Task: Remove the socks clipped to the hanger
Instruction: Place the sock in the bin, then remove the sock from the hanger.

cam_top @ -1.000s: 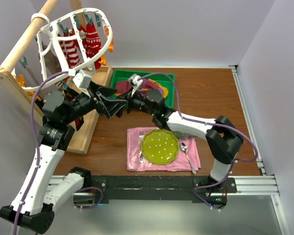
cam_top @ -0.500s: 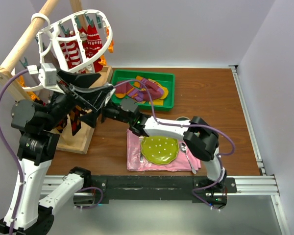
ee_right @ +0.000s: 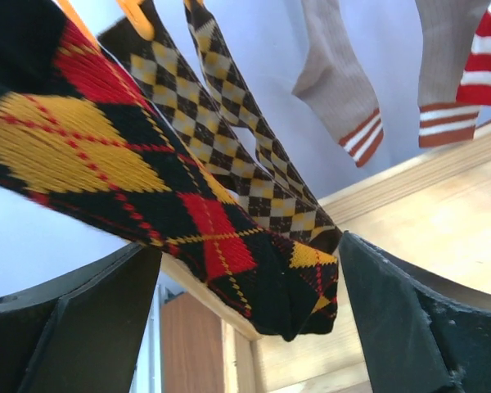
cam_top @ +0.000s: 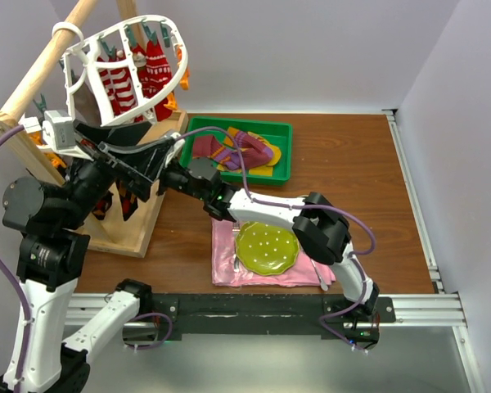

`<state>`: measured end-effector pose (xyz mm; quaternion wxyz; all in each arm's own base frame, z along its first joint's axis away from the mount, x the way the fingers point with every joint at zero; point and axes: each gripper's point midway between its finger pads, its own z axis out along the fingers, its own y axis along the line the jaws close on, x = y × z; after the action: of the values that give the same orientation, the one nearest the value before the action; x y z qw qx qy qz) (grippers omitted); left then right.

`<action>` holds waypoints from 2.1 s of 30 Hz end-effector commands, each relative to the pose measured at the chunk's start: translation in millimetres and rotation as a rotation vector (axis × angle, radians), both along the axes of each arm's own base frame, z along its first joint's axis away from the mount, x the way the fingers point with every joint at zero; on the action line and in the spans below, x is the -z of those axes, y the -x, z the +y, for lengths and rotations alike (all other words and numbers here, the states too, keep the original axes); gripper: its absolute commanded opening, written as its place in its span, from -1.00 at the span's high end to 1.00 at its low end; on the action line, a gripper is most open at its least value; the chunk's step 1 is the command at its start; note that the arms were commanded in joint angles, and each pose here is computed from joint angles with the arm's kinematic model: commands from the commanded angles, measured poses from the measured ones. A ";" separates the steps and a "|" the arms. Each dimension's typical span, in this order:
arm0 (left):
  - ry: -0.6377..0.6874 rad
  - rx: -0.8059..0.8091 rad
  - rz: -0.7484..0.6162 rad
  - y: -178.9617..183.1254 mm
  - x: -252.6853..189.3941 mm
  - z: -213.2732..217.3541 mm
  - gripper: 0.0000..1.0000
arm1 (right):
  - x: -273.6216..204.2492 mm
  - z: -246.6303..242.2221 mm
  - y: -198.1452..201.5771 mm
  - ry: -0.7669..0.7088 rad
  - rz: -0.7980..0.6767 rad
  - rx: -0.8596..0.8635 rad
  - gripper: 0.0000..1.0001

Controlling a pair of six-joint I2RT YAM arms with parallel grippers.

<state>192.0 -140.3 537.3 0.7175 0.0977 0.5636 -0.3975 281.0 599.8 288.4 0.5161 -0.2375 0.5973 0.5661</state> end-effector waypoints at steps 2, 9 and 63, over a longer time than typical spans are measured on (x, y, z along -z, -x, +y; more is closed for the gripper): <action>0.012 -0.063 0.013 7.0 -1.2 13.2 -0.67 | -25.9 4.9 -6.2 -0.050 -0.012 0.024 -0.39; -0.012 -0.085 0.038 9.7 12.6 17.4 -0.67 | -37.3 -12.1 -7.6 0.003 -0.050 0.063 0.93; 0.166 -0.291 0.323 -31.4 140.7 45.3 -0.37 | -49.6 -192.0 -85.9 0.169 -0.089 0.683 1.00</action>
<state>223.7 -88.3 372.0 0.6584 -0.1214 0.6712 -0.3182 371.2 424.1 299.9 0.6315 -0.1326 0.6939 0.3195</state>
